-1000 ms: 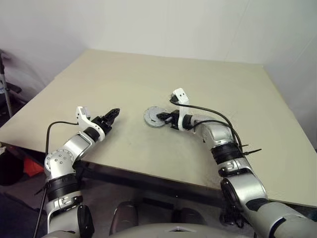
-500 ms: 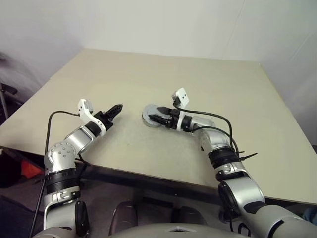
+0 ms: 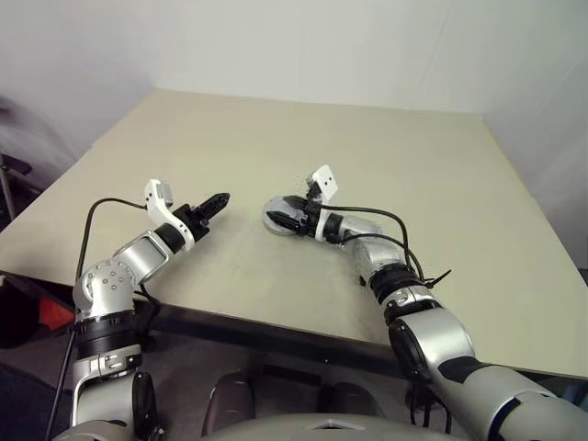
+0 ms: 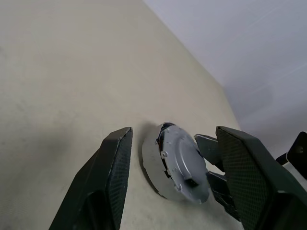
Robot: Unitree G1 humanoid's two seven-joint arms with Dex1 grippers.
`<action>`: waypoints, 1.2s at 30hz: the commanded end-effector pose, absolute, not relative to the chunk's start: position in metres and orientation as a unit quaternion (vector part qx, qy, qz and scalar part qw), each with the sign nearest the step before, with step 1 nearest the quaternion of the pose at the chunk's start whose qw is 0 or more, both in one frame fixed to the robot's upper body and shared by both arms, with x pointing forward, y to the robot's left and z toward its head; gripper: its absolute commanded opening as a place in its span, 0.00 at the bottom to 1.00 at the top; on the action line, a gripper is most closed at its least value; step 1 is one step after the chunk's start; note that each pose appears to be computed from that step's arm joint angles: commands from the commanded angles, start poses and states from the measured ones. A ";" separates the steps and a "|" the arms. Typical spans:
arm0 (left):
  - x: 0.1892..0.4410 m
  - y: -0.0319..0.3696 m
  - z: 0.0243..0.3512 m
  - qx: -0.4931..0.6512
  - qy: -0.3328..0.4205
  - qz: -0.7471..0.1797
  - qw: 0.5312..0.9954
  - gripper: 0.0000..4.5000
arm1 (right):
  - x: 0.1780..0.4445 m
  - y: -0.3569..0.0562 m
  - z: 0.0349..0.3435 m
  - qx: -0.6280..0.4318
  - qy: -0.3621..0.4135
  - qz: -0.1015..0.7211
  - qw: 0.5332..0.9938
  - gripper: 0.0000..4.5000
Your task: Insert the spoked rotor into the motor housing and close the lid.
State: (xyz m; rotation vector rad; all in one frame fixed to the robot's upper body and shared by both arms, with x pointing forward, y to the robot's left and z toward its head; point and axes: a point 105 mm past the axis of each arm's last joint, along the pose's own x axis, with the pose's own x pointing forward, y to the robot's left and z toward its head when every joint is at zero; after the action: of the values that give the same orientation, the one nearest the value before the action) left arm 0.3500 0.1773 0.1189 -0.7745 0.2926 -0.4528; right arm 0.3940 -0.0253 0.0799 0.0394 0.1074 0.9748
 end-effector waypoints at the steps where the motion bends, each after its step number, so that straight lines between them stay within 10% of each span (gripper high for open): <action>1: 0.349 0.178 0.137 -0.363 0.114 -0.235 0.894 0.66 | 0.398 -0.026 0.089 0.010 0.025 0.466 0.885 0.99; 36: 0.351 0.194 0.133 -0.372 0.104 -0.197 0.901 0.66 | 0.398 -0.032 0.063 -0.080 0.064 0.458 0.883 0.99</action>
State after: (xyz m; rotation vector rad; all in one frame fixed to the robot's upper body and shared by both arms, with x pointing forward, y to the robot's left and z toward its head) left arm 0.3501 0.1883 0.1212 -0.7780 0.2700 -0.4119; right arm 0.3987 -0.0298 0.0686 -0.1622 0.1029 0.9514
